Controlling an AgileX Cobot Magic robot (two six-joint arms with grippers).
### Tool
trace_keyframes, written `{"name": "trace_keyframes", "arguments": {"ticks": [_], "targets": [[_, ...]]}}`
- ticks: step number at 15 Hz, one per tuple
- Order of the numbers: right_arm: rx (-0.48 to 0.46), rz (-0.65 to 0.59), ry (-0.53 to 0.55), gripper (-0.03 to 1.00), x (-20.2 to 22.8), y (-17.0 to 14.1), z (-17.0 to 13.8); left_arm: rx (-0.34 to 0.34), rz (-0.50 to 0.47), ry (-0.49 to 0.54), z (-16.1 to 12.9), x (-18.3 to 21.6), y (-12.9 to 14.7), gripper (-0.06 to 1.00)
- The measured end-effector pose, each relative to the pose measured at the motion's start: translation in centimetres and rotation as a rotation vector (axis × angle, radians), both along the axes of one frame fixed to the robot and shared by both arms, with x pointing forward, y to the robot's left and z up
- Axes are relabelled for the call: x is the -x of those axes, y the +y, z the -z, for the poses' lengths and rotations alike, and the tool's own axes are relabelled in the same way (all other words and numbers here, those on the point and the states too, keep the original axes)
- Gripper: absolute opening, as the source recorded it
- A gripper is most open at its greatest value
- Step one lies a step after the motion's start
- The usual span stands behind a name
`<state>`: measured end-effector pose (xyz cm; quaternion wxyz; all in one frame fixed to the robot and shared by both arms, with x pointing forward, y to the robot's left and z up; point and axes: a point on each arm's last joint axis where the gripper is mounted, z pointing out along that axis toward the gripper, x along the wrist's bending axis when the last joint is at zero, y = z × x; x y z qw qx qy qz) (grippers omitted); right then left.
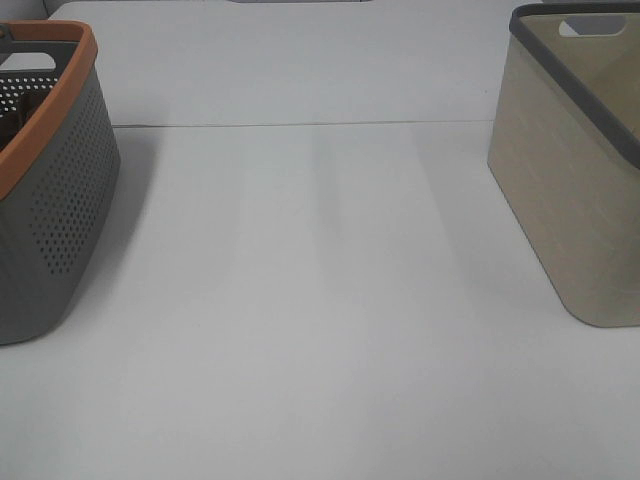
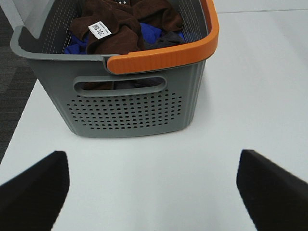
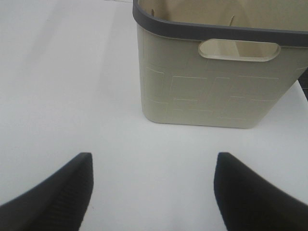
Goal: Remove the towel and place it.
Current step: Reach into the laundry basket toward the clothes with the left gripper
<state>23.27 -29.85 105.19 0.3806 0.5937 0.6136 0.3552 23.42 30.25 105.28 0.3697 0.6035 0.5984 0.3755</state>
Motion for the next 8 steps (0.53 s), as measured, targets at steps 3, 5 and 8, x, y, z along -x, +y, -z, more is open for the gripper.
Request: {"name": "trace_keyframes", "arguments": {"ticks": [3, 5, 8], "targets": [[0.000, 0.000, 0.000, 0.68, 0.00, 0.00, 0.00, 0.000, 0.000, 0.000, 0.00, 0.00, 0.00, 0.89], [0.000, 0.000, 0.000, 0.68, 0.00, 0.00, 0.00, 0.000, 0.000, 0.000, 0.00, 0.00, 0.00, 0.89], [0.000, 0.000, 0.000, 0.68, 0.00, 0.00, 0.00, 0.000, 0.000, 0.000, 0.00, 0.00, 0.00, 0.89]]}}
